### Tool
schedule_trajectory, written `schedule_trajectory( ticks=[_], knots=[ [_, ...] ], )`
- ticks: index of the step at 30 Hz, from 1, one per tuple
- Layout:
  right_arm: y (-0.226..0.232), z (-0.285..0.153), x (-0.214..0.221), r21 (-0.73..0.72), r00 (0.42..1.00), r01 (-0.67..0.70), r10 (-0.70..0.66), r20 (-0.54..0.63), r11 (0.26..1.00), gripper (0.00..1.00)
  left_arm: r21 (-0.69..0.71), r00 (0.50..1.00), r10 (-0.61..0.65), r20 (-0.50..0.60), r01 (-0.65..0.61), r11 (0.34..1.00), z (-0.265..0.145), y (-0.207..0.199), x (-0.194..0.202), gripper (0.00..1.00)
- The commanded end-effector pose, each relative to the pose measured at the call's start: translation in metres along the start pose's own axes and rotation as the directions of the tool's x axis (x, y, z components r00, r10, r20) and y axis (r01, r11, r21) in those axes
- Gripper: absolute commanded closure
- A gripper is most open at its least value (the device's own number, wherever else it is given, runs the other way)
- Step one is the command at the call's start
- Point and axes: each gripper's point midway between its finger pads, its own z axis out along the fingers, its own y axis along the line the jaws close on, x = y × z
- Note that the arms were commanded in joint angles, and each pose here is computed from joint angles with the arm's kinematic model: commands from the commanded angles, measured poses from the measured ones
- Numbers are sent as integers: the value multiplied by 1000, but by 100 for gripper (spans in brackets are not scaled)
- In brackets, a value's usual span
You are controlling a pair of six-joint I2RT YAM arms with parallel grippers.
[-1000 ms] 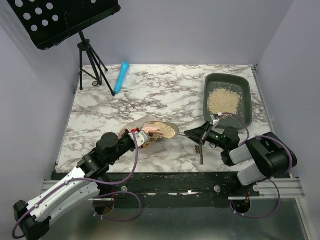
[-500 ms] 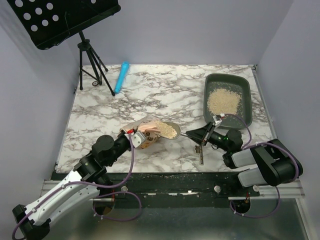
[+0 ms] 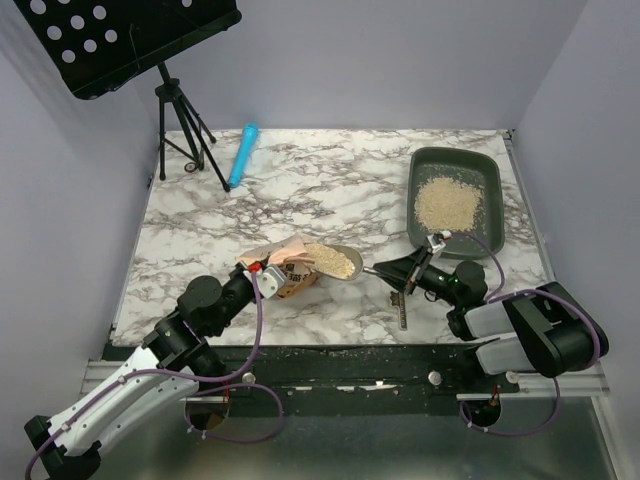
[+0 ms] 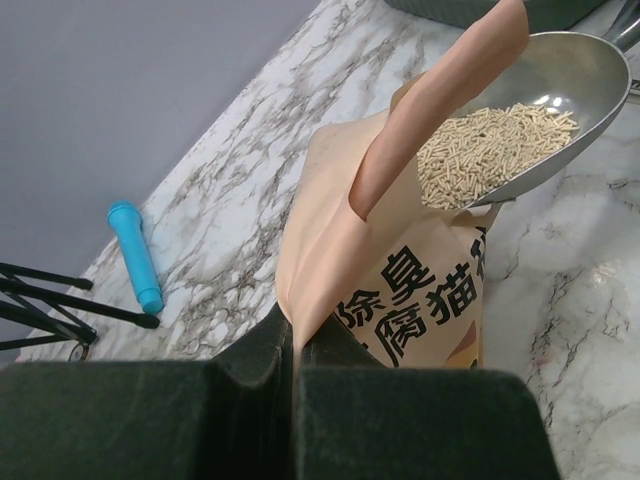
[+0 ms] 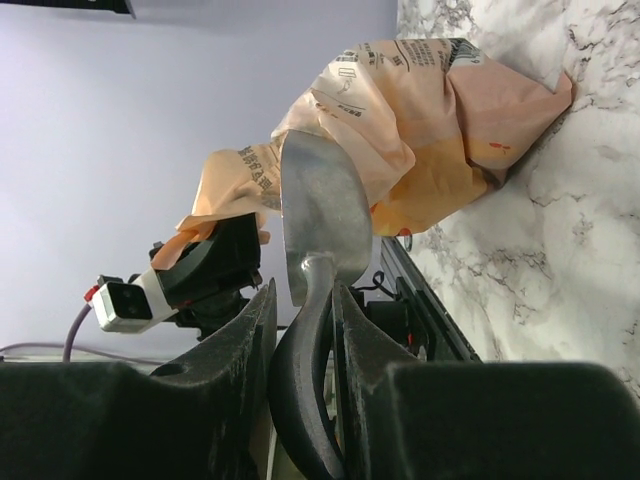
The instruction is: Fill the litter box with clean litter
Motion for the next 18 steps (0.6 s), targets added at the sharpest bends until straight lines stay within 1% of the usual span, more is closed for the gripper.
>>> schedule_trajectory(
  ticks=[1,13,18],
  knots=[
    [73,-11,-14,-277,980,179,-145,139,944,99,-168,981,4,192,29,985,-10,42,-55,100],
    [91,-9,-22,-275,973,198,-154,173,941,99,-209,976,-7,217,53,977,-15,49,-58,100],
    [108,-9,-27,-291,970,197,-143,199,936,99,-245,976,-10,219,65,967,-17,55,-56,100]
  ],
)
